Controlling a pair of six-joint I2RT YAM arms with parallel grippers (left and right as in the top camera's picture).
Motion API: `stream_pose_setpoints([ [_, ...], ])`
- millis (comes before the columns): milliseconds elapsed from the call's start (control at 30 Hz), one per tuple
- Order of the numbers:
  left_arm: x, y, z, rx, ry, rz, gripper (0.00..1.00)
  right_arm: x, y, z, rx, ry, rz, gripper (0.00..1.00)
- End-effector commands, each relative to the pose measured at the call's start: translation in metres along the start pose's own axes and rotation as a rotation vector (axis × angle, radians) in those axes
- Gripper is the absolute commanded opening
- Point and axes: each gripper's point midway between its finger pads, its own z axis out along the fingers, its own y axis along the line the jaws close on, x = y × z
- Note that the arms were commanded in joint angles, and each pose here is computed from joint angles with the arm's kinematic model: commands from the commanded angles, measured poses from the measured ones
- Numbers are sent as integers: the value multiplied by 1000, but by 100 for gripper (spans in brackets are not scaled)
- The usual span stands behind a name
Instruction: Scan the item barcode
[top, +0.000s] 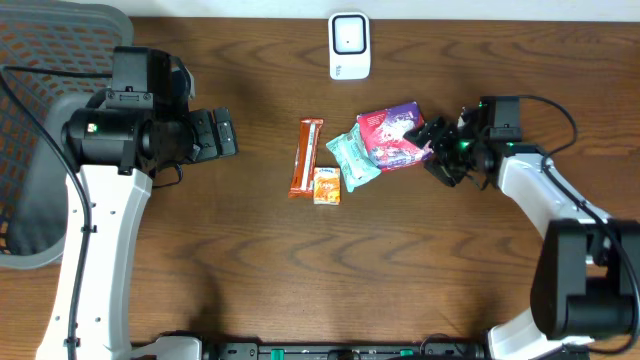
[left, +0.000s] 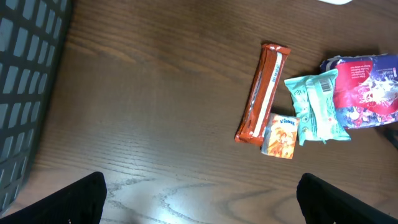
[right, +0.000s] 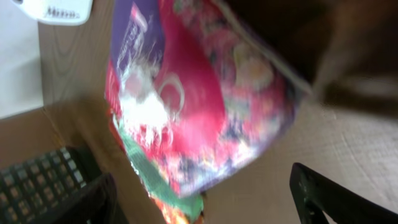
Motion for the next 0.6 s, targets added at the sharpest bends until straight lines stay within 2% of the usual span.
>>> stream_pose_setpoints([
  [0, -1, 2, 0, -8, 0, -1, 98, 5, 1, 17, -5, 31, 29, 80],
  [200, -1, 2, 0, -8, 0, -1, 98, 6, -9, 39, 17, 41, 33, 77],
  [267, -1, 2, 0, -8, 0, -1, 98, 5, -18, 44, 54, 24, 36, 71],
  [367, -1, 2, 0, -8, 0, -1, 98, 4, -25, 49, 85, 13, 36, 55],
  [500, -1, 2, 0, -8, 0, -1, 98, 1, -23, 46, 77, 5, -56, 32],
  [567, -1, 2, 0, -8, 0, -1, 98, 0, -20, 41, 70, 4, -80, 10],
])
